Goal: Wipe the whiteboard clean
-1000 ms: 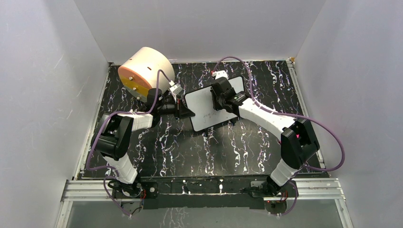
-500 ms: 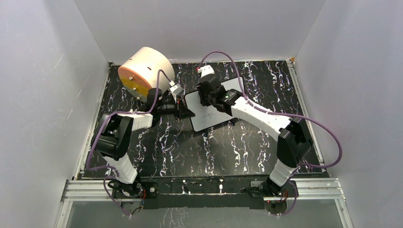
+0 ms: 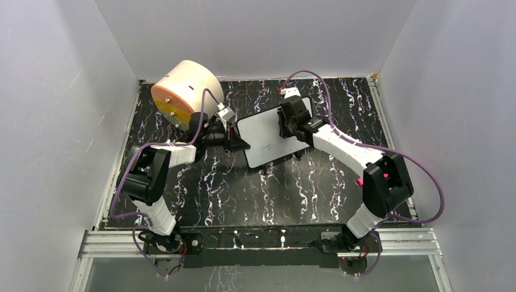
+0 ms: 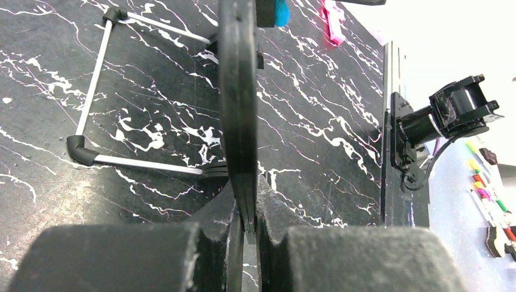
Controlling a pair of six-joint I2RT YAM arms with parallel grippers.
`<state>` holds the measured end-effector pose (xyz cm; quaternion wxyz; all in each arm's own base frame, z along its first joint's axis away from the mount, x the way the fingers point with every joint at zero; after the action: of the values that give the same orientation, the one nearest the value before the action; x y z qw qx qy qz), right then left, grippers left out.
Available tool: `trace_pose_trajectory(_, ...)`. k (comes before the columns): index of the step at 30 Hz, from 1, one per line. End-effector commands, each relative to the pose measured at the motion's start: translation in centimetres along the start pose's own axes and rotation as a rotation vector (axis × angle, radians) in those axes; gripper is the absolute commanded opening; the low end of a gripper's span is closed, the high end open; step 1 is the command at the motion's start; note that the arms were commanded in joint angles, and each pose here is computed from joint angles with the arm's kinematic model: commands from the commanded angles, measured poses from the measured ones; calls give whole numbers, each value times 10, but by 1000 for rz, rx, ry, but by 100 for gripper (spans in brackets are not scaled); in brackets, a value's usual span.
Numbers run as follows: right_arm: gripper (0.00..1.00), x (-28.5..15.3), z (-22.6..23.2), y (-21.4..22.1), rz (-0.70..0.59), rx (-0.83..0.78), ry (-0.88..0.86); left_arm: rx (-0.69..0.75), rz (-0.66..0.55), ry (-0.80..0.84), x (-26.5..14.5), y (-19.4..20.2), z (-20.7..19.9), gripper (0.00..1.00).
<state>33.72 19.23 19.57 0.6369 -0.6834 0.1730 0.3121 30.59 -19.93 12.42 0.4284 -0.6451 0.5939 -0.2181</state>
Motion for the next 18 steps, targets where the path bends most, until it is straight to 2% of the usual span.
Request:
trace_pose_trajectory(1, 14, 4, -13, -4, -35, 50, 29, 50, 35, 62, 1, 5, -8, 0)
trace_pose_trajectory(9, 15, -30, 32, -46, -194, -97, -82, 51, 42, 56, 1, 5, -8, 0)
trace_pose_trajectory(13, 15, -26, 29, -53, -224, -95, -53, 47, 47, 56, 2, 7, -9, 0)
trace_pose_trajectory(18, 15, -7, 0, -50, -190, -58, 9, 48, 53, 58, 2, 7, -9, 0)
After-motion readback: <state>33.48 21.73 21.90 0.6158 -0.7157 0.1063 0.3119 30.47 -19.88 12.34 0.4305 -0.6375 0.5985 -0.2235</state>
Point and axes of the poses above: each gripper's point midway between its finger pads, its own x axis out along the fingers, its own z axis along the line the jaws close on, y = z × x, the point moved 7 cm from there along -x, back along the fingers, and after that the axes turned 1 degree about x, right-handed, at the moved point
